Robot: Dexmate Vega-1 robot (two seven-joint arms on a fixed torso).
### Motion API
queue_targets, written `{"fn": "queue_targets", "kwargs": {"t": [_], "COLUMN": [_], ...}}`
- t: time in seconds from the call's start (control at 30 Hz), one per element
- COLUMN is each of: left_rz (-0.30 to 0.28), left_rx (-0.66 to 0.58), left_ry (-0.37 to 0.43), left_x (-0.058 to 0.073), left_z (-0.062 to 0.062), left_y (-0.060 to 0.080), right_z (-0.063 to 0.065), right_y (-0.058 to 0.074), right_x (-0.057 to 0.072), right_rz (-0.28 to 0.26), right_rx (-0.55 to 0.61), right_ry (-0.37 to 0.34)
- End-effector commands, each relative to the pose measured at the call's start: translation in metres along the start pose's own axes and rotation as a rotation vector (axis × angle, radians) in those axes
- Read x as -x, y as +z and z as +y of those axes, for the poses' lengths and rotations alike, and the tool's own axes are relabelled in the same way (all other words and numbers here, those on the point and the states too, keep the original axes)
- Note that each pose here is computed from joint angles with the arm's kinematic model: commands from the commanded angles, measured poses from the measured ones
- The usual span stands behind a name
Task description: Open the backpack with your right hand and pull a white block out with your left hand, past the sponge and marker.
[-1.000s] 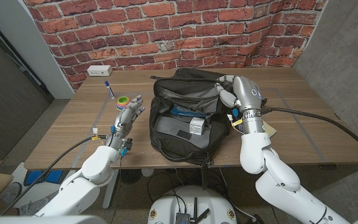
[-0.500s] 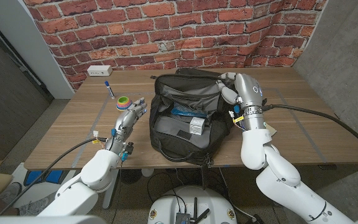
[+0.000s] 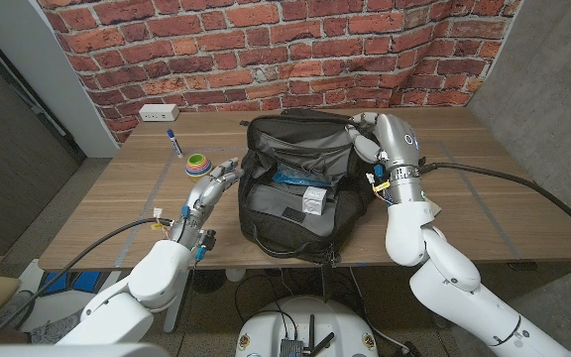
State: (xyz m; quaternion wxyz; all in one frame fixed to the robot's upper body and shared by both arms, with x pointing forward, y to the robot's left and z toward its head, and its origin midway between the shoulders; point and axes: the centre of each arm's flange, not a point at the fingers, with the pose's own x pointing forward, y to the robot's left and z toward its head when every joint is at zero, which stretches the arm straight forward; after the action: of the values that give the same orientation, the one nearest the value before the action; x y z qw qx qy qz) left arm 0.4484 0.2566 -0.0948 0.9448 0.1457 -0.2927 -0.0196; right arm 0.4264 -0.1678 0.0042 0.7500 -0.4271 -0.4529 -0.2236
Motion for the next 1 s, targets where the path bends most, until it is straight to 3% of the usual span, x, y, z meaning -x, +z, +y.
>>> {"fn": "queue_targets", "kwargs": {"t": [0.03, 0.43, 1.0], "left_rz": [-0.017, -0.053, -0.061], "left_rx": [-0.144, -0.238, -0.36], "left_ry": [-0.017, -0.036, -0.096], "left_x": [0.008, 0.011, 0.008], "left_z": [-0.013, -0.026, -0.048], "left_y": [0.022, 0.042, 0.066], "right_z": [-0.004, -0.004, -0.005], "right_y": [0.001, 0.0, 0.0], "right_x": [-0.006, -0.012, -0.014], "right_rz": [-0.014, -0.013, -0.02], "right_rx": [-0.01, -0.028, -0.05], "right_ry": [-0.014, -0.017, -0.025]}}
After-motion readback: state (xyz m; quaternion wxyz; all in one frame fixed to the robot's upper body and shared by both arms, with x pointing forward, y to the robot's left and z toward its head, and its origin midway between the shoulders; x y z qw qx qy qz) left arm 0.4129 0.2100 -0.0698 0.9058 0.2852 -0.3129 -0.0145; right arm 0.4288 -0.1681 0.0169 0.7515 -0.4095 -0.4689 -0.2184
